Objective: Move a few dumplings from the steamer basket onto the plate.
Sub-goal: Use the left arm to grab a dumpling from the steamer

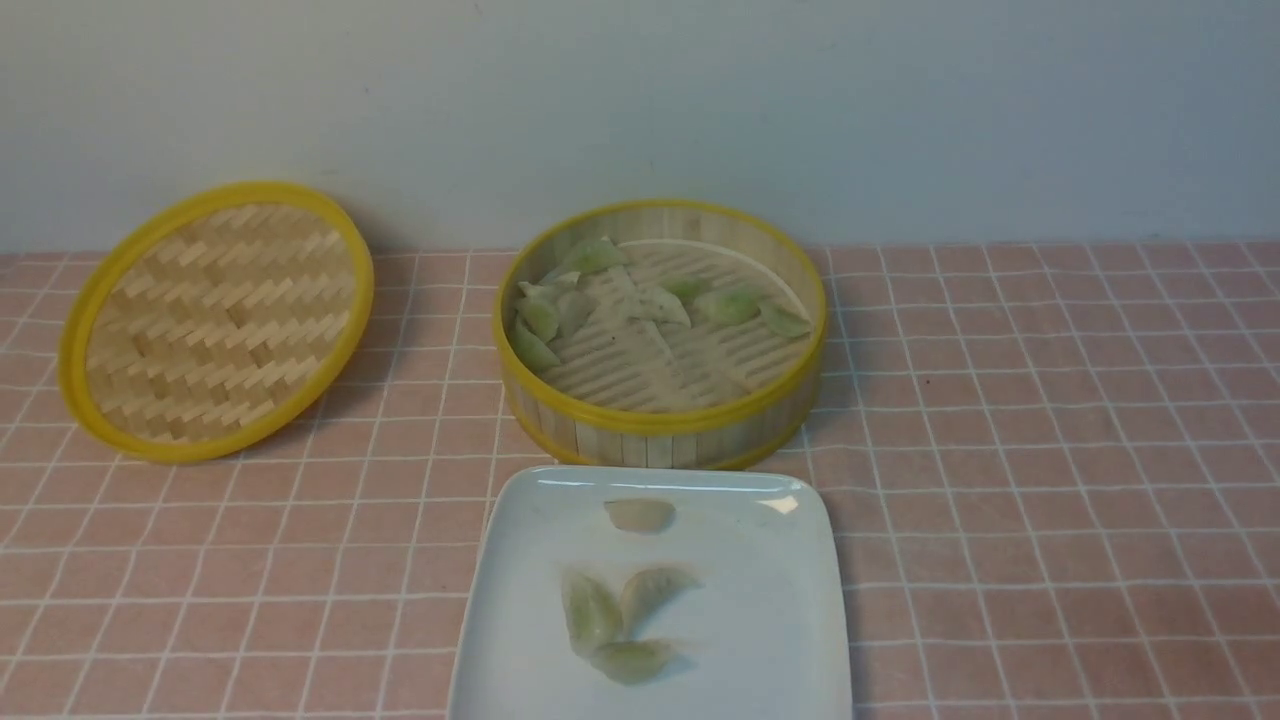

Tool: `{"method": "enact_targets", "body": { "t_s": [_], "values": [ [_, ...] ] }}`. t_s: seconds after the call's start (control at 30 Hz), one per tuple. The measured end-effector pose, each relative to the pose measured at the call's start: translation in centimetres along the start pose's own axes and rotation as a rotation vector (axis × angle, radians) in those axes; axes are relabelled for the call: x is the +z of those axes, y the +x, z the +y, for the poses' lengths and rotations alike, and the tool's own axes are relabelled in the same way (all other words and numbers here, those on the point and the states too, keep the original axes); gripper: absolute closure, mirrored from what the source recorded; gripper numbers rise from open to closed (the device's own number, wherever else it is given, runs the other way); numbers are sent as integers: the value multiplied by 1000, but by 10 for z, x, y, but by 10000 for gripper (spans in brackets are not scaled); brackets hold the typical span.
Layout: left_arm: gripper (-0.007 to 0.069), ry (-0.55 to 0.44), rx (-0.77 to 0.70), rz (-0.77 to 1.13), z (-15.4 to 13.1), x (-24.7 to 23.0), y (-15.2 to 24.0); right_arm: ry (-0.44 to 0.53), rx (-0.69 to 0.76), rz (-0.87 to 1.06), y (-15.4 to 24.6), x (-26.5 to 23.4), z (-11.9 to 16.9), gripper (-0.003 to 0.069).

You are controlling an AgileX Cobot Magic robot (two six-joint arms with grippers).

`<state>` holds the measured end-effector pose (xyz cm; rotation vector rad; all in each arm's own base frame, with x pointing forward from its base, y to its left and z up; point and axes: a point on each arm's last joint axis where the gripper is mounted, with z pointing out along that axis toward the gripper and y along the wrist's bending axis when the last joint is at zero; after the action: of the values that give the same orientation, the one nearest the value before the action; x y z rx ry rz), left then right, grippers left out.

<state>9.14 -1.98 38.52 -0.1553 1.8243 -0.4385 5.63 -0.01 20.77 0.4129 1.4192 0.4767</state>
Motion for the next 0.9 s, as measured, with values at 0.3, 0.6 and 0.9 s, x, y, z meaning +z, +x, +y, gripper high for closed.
{"method": "enact_targets", "body": {
  "t_s": [0.3,0.6,0.9],
  "values": [
    [631,-25,188,596,16,119,-2,-14,171,-100,-12,-1,2,673],
    [631,111,313,832,-10,223,34,-46,-153,468,-67,16,70,673],
    [595,184,507,785,-58,313,33,32,-328,874,-84,67,88,673]
  ]
}}
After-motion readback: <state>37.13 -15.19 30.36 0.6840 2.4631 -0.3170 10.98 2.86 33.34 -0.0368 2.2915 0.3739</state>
